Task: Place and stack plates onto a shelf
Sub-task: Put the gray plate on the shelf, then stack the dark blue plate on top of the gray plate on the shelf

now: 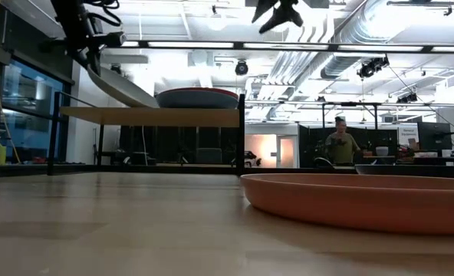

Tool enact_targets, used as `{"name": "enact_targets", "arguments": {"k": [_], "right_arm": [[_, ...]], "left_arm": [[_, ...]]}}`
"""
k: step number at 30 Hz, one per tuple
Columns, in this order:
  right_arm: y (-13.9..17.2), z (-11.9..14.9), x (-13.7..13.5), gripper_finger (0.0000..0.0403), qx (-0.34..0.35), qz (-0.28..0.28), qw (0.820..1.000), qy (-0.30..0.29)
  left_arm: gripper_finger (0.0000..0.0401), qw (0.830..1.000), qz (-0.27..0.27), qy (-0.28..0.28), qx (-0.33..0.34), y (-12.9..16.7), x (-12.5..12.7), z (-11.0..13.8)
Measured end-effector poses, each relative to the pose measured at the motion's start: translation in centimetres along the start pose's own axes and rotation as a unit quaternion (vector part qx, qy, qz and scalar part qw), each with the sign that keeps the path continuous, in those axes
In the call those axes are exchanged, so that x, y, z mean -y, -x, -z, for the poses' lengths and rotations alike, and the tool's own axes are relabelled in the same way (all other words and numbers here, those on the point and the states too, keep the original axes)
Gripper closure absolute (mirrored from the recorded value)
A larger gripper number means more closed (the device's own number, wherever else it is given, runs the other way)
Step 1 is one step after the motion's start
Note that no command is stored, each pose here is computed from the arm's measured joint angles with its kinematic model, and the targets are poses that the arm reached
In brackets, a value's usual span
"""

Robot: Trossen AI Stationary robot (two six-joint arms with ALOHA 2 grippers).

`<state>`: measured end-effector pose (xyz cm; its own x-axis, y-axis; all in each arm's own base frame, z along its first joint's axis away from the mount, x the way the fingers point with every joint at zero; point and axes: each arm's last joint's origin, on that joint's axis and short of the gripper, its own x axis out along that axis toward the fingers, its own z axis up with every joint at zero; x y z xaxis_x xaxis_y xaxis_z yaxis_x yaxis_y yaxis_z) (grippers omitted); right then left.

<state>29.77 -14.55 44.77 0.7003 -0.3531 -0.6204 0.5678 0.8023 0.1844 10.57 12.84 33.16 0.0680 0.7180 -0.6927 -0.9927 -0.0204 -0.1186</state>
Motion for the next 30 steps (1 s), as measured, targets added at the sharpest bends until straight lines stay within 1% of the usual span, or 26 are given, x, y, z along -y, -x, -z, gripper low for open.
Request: {"name": "enact_targets", "arguments": {"k": [4, 7, 11, 17, 27, 30], "right_arm": [[1.0, 0.3, -1.4, 0.0231, 0.010, -0.011, 1.000, 0.010], [1.1, 0.5, -2.1, 0.0231, 0.010, -0.009, 1.000, 0.017], [1.1, 0.7, -2.7, 0.0231, 0.009, -0.013, 1.000, 0.017], [1.1, 0.7, -2.9, 0.0231, 0.009, -0.015, 1.000, 0.009], [1.1, 0.7, -2.9, 0.0231, 0.010, -0.016, 1.000, -0.006], [1.1, 0.5, -3.0, 0.0231, 0.019, -0.020, 1.000, -0.007]], "left_arm": [[0.0382, 1.000, -0.002, -0.007, -0.001, 0.0, 0.0, 0.0], [0.0370, 1.000, -0.010, -0.021, -0.007, 0.0, -0.2, 0.2], [0.0366, 0.999, -0.014, -0.047, -0.012, 0.0, -0.3, 0.3], [0.0357, 0.998, -0.019, -0.062, -0.009, 0.0, -0.3, 0.3], [0.0294, 0.996, -0.037, -0.085, 0.003, 0.0, -0.4, 0.2], [0.0277, 0.995, -0.045, -0.092, 0.010, 0.0, -0.4, 0.1]]}}
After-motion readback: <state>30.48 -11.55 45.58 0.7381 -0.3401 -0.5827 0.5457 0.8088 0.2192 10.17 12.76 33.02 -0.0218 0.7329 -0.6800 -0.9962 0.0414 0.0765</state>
